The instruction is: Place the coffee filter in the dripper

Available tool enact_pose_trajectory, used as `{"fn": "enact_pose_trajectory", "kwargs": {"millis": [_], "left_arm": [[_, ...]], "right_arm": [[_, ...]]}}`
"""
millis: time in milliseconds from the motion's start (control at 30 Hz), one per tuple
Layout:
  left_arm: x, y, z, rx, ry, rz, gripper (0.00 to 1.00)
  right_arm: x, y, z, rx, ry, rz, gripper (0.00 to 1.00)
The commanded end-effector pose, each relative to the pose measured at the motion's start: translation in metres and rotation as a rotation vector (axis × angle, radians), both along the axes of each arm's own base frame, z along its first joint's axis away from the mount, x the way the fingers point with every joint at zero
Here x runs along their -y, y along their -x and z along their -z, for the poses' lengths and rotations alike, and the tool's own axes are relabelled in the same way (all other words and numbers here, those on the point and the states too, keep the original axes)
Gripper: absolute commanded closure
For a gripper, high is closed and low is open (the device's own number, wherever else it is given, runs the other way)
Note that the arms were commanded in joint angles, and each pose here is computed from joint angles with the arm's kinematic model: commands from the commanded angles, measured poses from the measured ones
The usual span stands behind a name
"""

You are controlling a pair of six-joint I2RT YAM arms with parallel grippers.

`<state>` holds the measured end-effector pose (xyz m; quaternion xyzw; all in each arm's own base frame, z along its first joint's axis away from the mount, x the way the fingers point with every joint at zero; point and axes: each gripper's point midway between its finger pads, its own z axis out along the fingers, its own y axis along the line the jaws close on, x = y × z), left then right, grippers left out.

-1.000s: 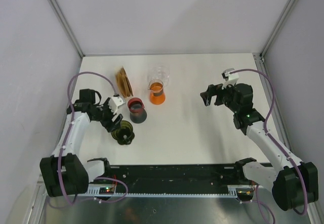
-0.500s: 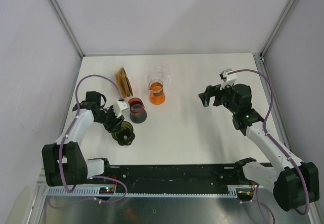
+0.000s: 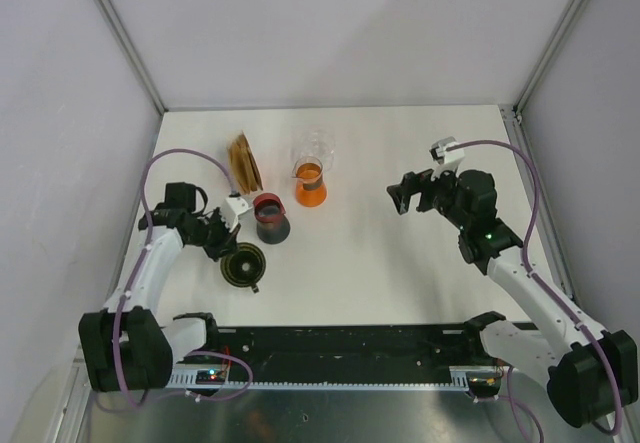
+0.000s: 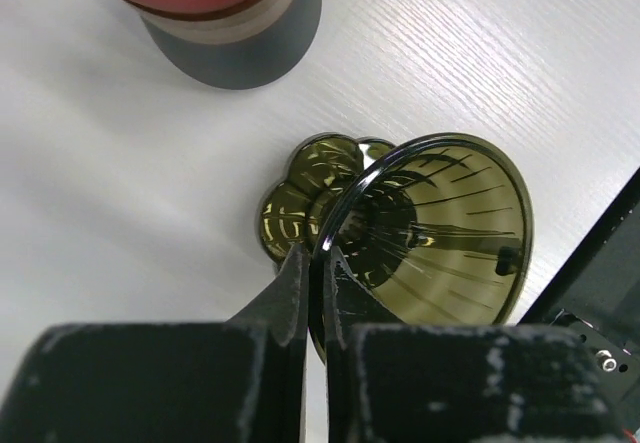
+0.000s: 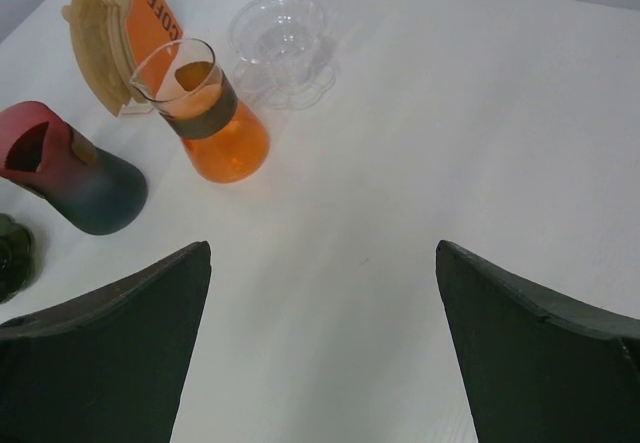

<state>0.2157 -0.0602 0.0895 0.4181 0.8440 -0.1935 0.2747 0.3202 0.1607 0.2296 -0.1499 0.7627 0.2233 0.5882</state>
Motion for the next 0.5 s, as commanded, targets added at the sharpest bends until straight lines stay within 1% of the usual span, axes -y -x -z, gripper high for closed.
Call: {"fn": "enact_pose_trajectory", "kwargs": {"millis": [0,67,200,333,467], "left_arm": [[-0.001,-0.006,-0.024,0.072,-0.001,-0.055,1.00],[0.004,-0.004,-0.033,0.065,0.032,-0.060,1.00],[0.013,0.000,-0.049,0.043,0.091,-0.075,1.00],[0.012,0.001,-0.060,0.034,0.094,-0.116,1.00],[0.008,0.003,-0.068,0.027,0.079,-0.157,1.00]], "right_arm": [[-0.012,0.000,-0.049,0.107,-0.047,-0.015,0.01],[-0.023,0.003,-0.053,0.097,-0.057,-0.044,0.01],[-0.068,0.020,-0.058,0.072,-0.064,-0.166,0.01],[-0.121,0.049,-0.059,0.090,-0.021,-0.301,0.01],[-0.172,0.085,-0.066,0.139,-0.029,-0.451,0.02]]}}
